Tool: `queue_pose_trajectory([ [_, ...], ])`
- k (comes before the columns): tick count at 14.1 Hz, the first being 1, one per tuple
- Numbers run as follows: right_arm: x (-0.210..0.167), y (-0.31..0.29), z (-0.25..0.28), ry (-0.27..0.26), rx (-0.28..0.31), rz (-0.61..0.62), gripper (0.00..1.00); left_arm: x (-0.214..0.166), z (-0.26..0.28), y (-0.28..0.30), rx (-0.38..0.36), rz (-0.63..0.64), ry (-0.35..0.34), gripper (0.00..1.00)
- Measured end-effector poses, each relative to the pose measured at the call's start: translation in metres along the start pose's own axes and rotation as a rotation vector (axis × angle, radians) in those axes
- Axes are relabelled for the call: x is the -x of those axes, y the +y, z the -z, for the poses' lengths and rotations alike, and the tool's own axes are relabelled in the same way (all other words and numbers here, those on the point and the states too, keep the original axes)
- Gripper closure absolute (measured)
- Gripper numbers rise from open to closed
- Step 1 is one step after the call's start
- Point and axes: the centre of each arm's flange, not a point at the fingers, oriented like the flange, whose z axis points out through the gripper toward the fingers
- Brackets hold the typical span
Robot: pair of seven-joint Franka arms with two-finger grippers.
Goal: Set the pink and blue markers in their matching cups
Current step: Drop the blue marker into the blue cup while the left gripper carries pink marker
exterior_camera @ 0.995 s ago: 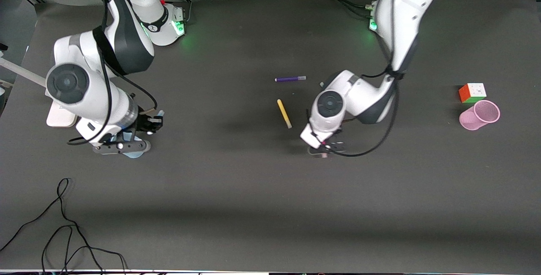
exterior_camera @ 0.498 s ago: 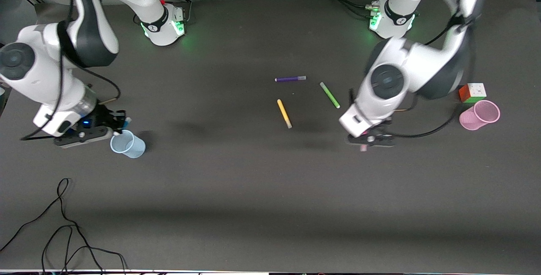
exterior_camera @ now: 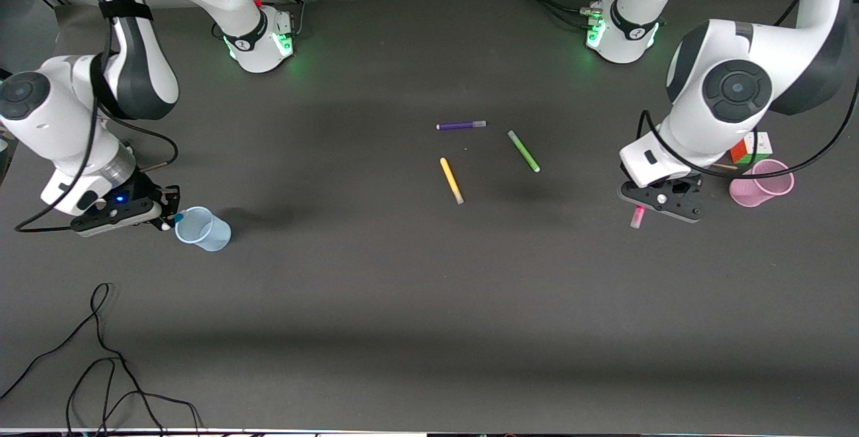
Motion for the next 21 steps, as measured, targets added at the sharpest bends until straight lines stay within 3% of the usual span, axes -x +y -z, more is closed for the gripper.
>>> queue_pose_trajectory([
  [4, -0.001, 0.003, 0.000, 0.030, 0.011, -0.006, 0.83, 0.016, -0.002, -0.063, -0.012, -0.246, 0.048, 0.82],
  [9, 0.015, 0.007, -0.018, 0.056, 0.014, -0.036, 0.83, 0.069, 0.000, -0.127, 0.089, -0.346, 0.123, 0.82],
  [15, 0.033, -0.002, -0.039, 0.076, 0.017, -0.035, 0.83, 0.158, -0.043, -0.200, 0.198, -0.520, 0.238, 0.82],
  [19, 0.036, -0.003, -0.043, 0.076, 0.016, -0.035, 0.83, 0.210, -0.075, -0.234, 0.242, -0.662, 0.399, 0.82],
  [20, 0.037, -0.003, -0.044, 0.073, 0.016, -0.035, 0.78, 0.227, -0.087, -0.245, 0.246, -0.690, 0.440, 0.82],
  [21, 0.037, -0.003, -0.044, 0.072, 0.016, -0.035, 0.68, 0.244, -0.101, -0.256, 0.249, -0.711, 0.473, 0.82],
])
